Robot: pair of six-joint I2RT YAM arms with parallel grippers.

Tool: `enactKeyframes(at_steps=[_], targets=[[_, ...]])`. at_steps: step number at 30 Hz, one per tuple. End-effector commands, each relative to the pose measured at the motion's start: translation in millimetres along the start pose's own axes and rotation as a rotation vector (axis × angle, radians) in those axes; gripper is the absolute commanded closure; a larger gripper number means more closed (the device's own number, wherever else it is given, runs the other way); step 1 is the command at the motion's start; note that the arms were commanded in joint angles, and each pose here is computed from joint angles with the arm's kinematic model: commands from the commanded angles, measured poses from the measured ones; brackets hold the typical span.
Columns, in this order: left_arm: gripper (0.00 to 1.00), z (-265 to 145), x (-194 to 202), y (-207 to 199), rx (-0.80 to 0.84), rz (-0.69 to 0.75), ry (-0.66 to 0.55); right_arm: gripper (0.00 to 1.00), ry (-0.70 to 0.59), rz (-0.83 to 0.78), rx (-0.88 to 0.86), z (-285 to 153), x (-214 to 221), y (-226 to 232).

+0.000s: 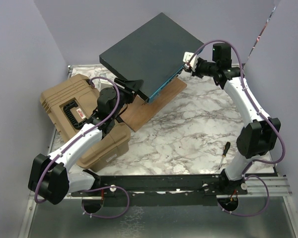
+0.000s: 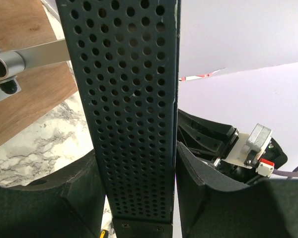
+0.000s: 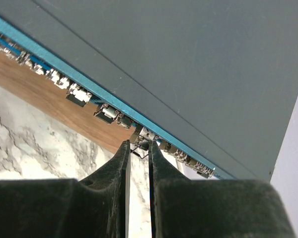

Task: Insert the plug into the switch port
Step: Adjust the plug at the switch port.

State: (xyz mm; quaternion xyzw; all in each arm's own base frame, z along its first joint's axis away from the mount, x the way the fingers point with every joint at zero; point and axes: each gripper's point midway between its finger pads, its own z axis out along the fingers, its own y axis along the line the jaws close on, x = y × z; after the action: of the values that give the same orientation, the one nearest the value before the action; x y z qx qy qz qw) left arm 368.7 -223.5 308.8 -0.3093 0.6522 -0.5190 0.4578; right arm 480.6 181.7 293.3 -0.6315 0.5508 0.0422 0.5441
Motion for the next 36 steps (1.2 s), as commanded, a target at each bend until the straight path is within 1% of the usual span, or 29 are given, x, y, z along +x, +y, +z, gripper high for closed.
enactKeyframes(at_steps=[1, 10, 19, 24, 30, 33, 36], targets=[[1.00, -21.7, 11.3, -27.4, 0.080, 0.047, 0.060, 1.00, -0.276, -0.052, 0.085, 31.4, -56.9, -19.2], [1.00, -21.2, 8.9, -29.7, 0.079, 0.050, 0.050, 1.00, -0.385, -0.087, 0.126, 18.5, -98.8, -50.2], [1.00, -18.0, 1.9, -55.1, 0.126, 0.028, 0.035, 1.00, -0.519, -0.072, 0.111, 9.8, -135.6, -56.5], [1.00, -17.1, 0.1, -63.0, 0.140, 0.030, 0.033, 1.00, -0.550, -0.066, 0.131, 21.5, -152.9, -66.3], [1.00, -18.6, -3.1, -68.1, 0.149, 0.039, 0.021, 1.00, -0.595, -0.056, 0.121, 43.4, -169.9, -64.3], [1.00, -19.2, -2.3, -67.2, 0.148, 0.038, 0.024, 1.00, -0.597, -0.020, 0.156, 48.5, -168.4, -71.1], [1.00, -20.3, -3.2, -65.0, 0.144, 0.038, 0.018, 1.00, -0.570, 0.005, 0.198, 48.5, -162.3, -73.4]])
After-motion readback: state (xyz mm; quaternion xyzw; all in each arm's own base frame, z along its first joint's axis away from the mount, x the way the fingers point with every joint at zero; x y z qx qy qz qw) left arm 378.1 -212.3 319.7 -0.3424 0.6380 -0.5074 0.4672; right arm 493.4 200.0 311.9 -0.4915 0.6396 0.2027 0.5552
